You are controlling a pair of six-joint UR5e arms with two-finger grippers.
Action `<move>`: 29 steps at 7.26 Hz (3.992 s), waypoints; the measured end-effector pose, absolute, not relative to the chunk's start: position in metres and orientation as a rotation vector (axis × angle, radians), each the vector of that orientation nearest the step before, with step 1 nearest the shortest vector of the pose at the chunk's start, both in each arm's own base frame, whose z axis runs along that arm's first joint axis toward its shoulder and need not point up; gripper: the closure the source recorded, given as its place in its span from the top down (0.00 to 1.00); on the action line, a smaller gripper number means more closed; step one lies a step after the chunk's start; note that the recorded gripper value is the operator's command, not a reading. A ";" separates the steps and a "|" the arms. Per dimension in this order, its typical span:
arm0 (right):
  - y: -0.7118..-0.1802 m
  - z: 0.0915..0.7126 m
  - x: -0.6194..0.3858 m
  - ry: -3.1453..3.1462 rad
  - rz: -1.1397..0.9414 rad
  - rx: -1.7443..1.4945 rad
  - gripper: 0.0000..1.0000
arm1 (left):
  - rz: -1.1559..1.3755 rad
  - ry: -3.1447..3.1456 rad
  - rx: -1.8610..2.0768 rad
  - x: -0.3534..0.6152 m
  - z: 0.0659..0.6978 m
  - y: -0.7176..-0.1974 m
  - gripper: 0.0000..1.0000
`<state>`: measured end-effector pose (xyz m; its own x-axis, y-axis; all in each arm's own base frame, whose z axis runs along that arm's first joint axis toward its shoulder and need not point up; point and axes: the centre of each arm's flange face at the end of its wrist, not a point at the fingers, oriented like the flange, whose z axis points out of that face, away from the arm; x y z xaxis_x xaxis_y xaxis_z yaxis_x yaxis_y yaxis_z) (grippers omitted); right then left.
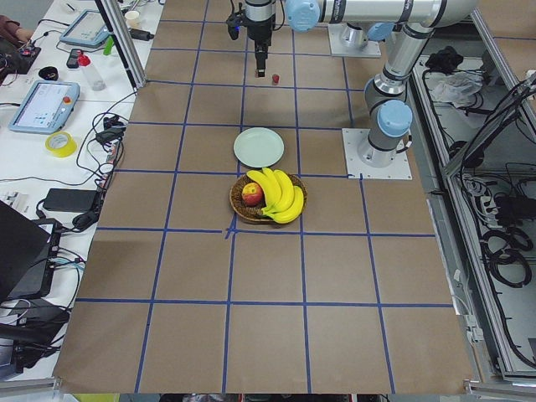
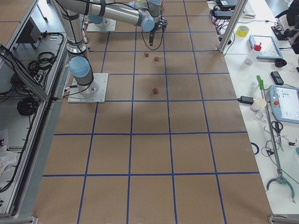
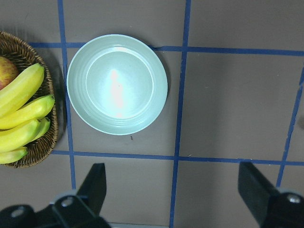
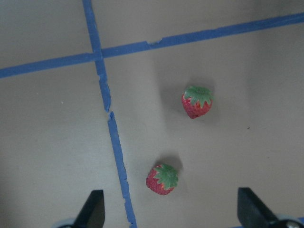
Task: Collect all strawberries into plate
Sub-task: 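Grasp the nearer strawberry with the right gripper and set it closer to the plate, then move the right gripper to the second strawberry and grasp it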
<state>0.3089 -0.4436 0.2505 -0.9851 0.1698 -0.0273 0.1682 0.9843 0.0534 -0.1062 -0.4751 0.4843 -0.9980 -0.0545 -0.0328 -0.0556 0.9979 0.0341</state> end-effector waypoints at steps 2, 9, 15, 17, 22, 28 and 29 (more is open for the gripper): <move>-0.442 0.194 0.312 3.085 0.169 0.315 0.85 | 0.059 3.111 -0.088 -0.107 0.482 -0.477 1.00; -0.441 0.172 0.315 3.071 0.260 0.314 0.07 | 0.062 3.110 -0.085 -0.106 0.480 -0.478 1.00; -0.497 0.209 0.400 2.920 0.208 0.322 0.22 | 0.067 3.110 -0.126 -0.093 0.478 -0.482 1.00; -0.496 0.194 0.440 2.916 0.229 0.337 0.75 | 0.066 3.108 -0.127 -0.093 0.480 -0.481 1.00; -0.515 0.221 0.411 2.979 0.135 0.299 1.00 | 0.079 3.109 -0.127 -0.093 0.474 -0.480 1.00; -0.526 0.212 0.273 3.161 0.137 0.329 0.79 | 0.062 3.108 -0.127 -0.093 0.475 -0.481 1.00; -0.520 0.199 0.271 3.153 0.163 0.314 0.55 | 0.063 3.109 -0.128 -0.093 0.474 -0.482 1.00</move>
